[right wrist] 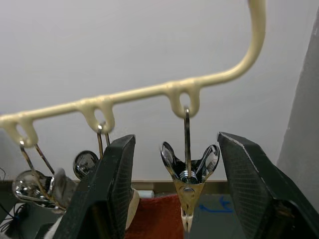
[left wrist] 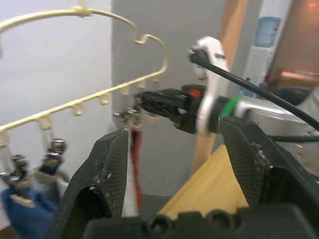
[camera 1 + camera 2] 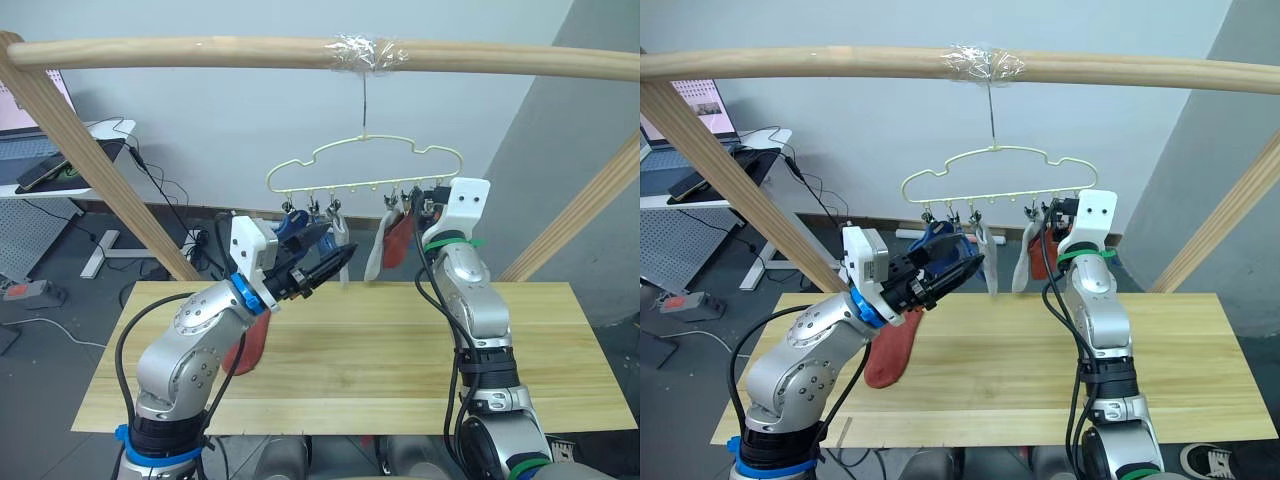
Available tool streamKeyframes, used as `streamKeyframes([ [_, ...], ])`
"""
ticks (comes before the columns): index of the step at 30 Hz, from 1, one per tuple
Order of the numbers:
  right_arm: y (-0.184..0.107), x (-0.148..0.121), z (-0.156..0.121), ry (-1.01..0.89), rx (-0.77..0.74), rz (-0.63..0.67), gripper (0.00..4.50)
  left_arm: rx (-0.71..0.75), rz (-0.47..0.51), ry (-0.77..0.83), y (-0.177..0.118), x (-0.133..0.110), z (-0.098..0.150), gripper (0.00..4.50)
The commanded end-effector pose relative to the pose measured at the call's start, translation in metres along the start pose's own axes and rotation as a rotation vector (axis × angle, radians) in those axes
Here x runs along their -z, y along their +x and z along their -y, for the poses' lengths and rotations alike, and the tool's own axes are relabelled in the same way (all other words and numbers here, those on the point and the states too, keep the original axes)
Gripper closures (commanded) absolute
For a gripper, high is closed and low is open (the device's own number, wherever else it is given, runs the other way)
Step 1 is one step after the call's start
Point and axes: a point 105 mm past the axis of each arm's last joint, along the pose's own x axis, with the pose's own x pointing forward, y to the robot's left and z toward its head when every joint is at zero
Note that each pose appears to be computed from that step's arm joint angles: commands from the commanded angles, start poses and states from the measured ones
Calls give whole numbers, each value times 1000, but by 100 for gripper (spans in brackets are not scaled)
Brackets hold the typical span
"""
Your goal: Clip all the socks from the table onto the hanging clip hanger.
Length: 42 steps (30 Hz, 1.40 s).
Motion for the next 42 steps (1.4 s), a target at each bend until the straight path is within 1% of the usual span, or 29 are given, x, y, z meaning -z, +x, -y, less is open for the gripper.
streamKeyframes([
  [1, 2, -15, -1, 12, -2, 56, 176, 48, 30, 41, 2, -12, 10, 129],
  [6, 3, -15, -1, 17, -4, 56, 176, 37, 25, 52, 3, -11, 7, 129],
  [9, 4, -15, -1, 26, -5, 54, 238, 36, 24, 50, 2, -11, 9, 129],
  [10, 4, -14, -1, 28, -5, 53, 268, 35, 24, 49, 2, -10, 9, 129],
  [11, 4, -14, -1, 30, -5, 50, 313, 34, 22, 48, 2, -9, 9, 129],
  [14, 4, -12, 0, 30, -8, 39, 409, 30, 20, 46, 2, -8, 9, 129],
  [15, 4, -11, 1, 29, -8, 37, 436, 27, 18, 46, 2, -7, 8, 129],
  [16, 4, -12, 1, 28, -9, 37, 447, 21, 15, 46, 1, -6, 7, 129],
  [18, 5, -14, 3, 20, -14, 41, 447, 0, 11, 47, 0, -4, 3, 129],
  [21, 8, -18, 7, -25, -57, 14, 447, -80, -14, 30, -3, 2, -11, 129],
  [25, 9, -18, 12, -109, -215, -142, 447, -217, -141, 12, -25, 35, -40, 129],
  [27, 5, -22, 10, -145, -311, -211, 447, -302, -226, 37, -43, 55, -59, 129],
  [30, -1, -24, 10, -141, -386, -302, 447, -408, -334, 94, -69, 81, -83, 129],
  [32, -4, -28, 10, -130, -414, -339, 447, -488, -416, 117, -88, 101, -100, 129],
  [34, -6, -31, 9, -124, -439, -360, 447, -544, -475, 107, -101, 119, -111, 129],
  [36, -7, -34, 9, -115, -447, -370, 447, -582, -511, 105, -105, 134, -121, 129],
  [39, -8, -29, 12, -101, -428, -392, 447, -649, -550, 91, -105, 151, -139, 129],
  [42, -10, -26, 12, -94, -424, -404, 447, -708, -603, 88, -109, 162, -152, 129],
])
